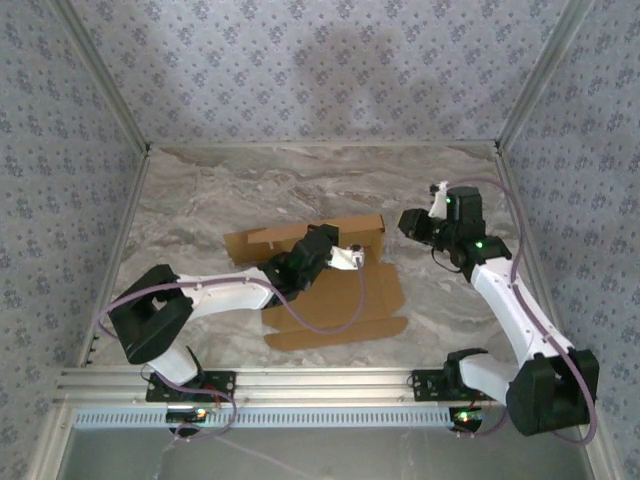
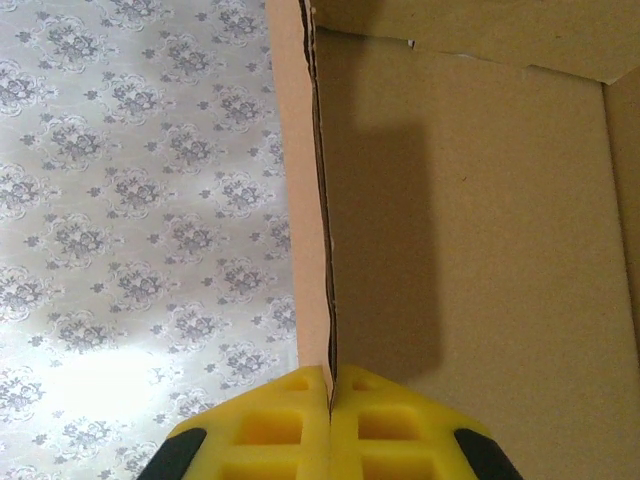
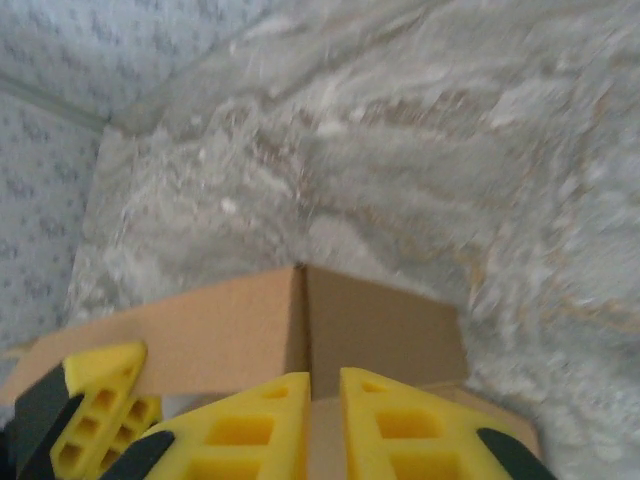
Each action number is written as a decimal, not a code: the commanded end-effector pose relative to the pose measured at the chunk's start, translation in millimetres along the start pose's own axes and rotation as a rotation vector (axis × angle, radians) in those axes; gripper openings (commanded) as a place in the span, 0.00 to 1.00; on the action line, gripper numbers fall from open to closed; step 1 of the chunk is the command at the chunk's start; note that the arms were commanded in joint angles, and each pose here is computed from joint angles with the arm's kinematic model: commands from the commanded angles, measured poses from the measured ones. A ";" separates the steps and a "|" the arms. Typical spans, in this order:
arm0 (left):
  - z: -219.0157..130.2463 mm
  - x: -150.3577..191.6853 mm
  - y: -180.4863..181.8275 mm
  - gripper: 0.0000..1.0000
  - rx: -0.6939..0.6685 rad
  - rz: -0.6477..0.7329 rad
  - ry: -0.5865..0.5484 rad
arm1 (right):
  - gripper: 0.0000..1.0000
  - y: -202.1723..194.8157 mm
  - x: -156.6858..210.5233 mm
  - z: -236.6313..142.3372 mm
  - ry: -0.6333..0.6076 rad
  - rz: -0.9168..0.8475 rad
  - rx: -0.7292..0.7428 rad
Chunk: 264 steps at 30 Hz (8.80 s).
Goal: Fold the paper box
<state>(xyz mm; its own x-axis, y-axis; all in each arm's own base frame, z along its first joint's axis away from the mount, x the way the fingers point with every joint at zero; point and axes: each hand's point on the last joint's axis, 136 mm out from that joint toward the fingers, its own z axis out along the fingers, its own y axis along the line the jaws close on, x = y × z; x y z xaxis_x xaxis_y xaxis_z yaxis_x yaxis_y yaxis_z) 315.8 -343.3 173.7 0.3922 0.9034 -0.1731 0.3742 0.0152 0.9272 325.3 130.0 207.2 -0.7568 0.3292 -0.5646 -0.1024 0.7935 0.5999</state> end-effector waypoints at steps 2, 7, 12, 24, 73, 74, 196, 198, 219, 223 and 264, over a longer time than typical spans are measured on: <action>0.8 15.4 -75.7 0.00 0.222 0.145 0.038 | 0.37 10.6 16.6 9.6 0.112 -0.010 -0.018; 0.3 14.3 -76.3 0.00 0.222 0.151 0.034 | 0.44 9.8 16.8 22.2 0.124 -0.007 -0.020; -0.3 13.7 -76.6 0.00 0.223 0.156 0.031 | 0.44 3.0 15.0 31.6 0.134 -0.008 0.012; 1.1 12.5 -80.7 0.00 0.235 0.148 0.026 | 0.25 -31.7 35.5 51.5 0.179 0.036 0.111; -121.3 37.8 107.7 0.64 0.032 -0.810 -0.106 | 0.59 60.4 18.9 -36.5 -0.084 -0.709 0.186; -128.2 48.7 113.9 0.64 0.001 -0.874 -0.091 | 0.60 69.4 23.4 -36.3 -0.107 -0.842 0.186; -205.7 47.3 121.8 0.67 0.686 -2.235 0.080 | 0.00 17.1 -48.1 -43.6 -0.664 -0.723 0.333; -200.9 48.1 121.4 0.67 0.686 -2.215 0.102 | 0.00 19.4 -48.8 -44.2 -0.672 -0.722 0.324; -184.0 65.7 121.3 0.64 0.616 -2.078 0.218 | 0.00 16.0 -50.8 -40.5 -0.667 -0.720 0.335; -189.6 68.2 129.0 0.64 0.594 -2.027 0.217 | 0.00 16.7 -49.9 -38.4 -0.662 -0.720 0.329; -135.7 45.0 145.5 0.31 0.632 -2.226 -0.155 | 0.00 27.4 -32.4 -36.5 -0.659 -0.533 0.178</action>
<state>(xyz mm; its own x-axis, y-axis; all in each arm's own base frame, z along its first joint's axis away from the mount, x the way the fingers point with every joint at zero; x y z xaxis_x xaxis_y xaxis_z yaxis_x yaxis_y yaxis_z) 272.3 -238.9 318.4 -0.8528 -0.3068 -0.4226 0.2049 0.5478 -0.8111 327.1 120.3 242.8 -0.1528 -0.0195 -0.9881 -0.1730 0.9849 0.0073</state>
